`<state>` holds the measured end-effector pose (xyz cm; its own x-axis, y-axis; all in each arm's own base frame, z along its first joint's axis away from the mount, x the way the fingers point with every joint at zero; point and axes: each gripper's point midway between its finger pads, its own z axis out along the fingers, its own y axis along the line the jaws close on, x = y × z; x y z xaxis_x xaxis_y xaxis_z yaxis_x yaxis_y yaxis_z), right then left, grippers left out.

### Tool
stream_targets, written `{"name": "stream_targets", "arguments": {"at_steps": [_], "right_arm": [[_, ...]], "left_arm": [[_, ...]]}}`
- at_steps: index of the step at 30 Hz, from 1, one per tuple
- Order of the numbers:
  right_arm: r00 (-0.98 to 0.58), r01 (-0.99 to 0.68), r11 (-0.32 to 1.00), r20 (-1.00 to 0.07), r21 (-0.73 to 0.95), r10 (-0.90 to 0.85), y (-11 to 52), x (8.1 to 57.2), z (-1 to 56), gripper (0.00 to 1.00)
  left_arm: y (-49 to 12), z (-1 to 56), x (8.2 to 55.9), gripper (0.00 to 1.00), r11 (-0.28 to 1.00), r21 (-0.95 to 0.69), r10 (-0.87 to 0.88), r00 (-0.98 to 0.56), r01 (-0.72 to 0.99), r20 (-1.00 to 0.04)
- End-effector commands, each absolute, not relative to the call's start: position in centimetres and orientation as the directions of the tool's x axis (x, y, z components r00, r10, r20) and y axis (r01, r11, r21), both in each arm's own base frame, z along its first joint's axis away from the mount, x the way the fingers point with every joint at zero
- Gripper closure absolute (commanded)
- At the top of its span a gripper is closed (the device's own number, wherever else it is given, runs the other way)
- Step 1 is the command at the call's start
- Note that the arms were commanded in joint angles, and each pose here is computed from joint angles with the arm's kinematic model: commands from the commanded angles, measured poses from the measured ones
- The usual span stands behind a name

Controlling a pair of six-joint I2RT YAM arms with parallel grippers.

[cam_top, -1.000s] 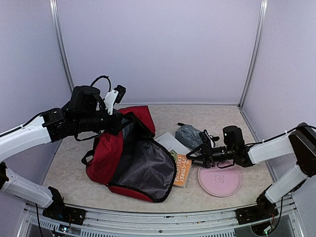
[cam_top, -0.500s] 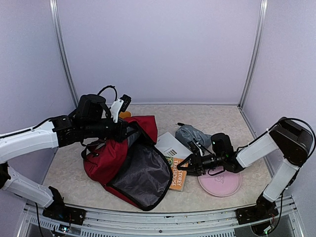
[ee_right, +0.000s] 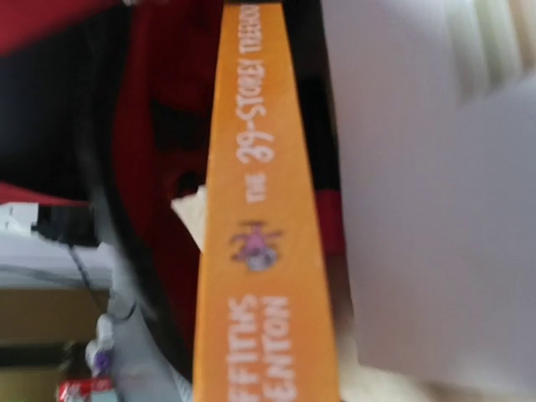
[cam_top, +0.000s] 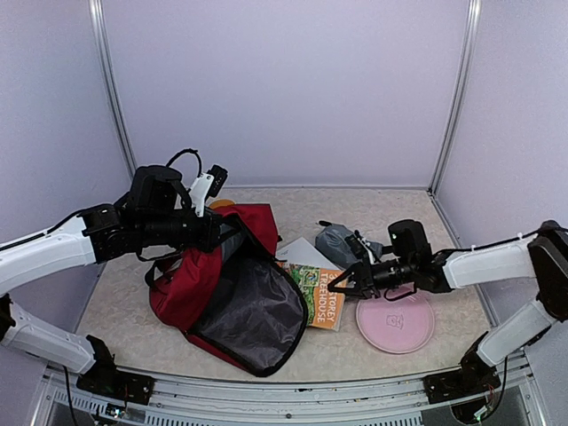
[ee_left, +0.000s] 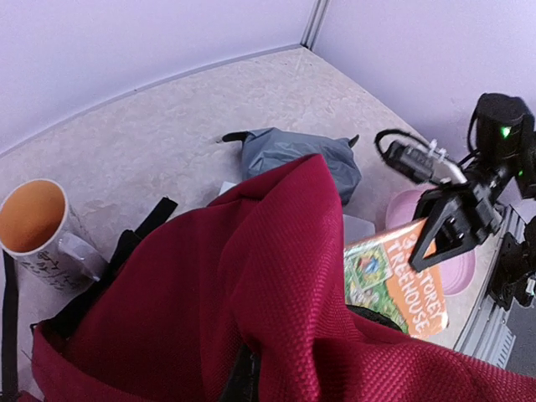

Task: Pack the student bag
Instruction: Pick up the book, then place the book in the largest pocket of the bag.

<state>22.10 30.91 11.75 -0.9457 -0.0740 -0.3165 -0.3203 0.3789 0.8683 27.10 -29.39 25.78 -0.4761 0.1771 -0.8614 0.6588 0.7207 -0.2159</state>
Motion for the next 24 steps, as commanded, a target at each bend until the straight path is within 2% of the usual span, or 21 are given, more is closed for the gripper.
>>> {"name": "stream_targets", "arguments": {"at_steps": [1, 4, 6, 8, 10, 12, 14, 19, 24], "right_arm": [[-0.857, -0.437, 0.507, -0.516, 0.743, 0.016, 25.9, 25.6, 18.5, 1.00], [-0.778, -0.501, 0.567, -0.627, 0.654, 0.035, 23.7, 26.2, 22.5, 1.00], [-0.746, -0.570, 0.534, -0.665, 0.625, -0.017, 23.9, 25.2, 24.8, 1.00], [-0.722, -0.655, 0.413, -0.685, 0.633, -0.094, 25.0, 22.8, 27.0, 1.00], [-0.685, -0.725, 0.235, -0.715, 0.648, -0.141, 26.5, 19.5, 29.8, 1.00], [-0.684, -0.727, 0.095, -0.709, 0.680, -0.172, 27.6, 16.7, 31.0, 1.00], [-0.698, -0.701, 0.013, -0.683, 0.713, -0.214, 28.6, 14.7, 30.6, 1.00], [-0.775, -0.587, -0.042, -0.576, 0.809, -0.261, 31.9, 13.7, 26.8, 1.00], [-0.822, -0.528, -0.032, -0.520, 0.849, -0.230, 36.7, 17.2, 25.1, 1.00]], "left_arm": [[-27.4, 27.9, 28.0, 1.00, 0.779, -0.151, 0.172, -0.439, 0.609, -0.882], [-27.4, 28.7, 28.2, 1.00, 0.779, -0.148, 0.164, -0.426, 0.609, -0.890], [-27.5, 29.1, 28.5, 1.00, 0.785, -0.142, 0.162, -0.421, 0.603, -0.892], [-27.7, 29.4, 28.8, 1.00, 0.785, -0.135, 0.166, -0.416, 0.605, -0.894], [-27.9, 29.6, 29.0, 1.00, 0.784, -0.134, 0.166, -0.413, 0.606, -0.895], [-28.1, 29.6, 29.2, 1.00, 0.786, -0.135, 0.167, -0.417, 0.604, -0.893], [-28.3, 29.8, 29.2, 1.00, 0.782, -0.137, 0.166, -0.416, 0.608, -0.894], [-29.1, 30.6, 28.8, 1.00, 0.765, -0.141, 0.161, -0.399, 0.628, -0.903], [-29.8, 31.6, 28.0, 1.00, 0.751, -0.151, 0.149, -0.388, 0.643, -0.909]]}}
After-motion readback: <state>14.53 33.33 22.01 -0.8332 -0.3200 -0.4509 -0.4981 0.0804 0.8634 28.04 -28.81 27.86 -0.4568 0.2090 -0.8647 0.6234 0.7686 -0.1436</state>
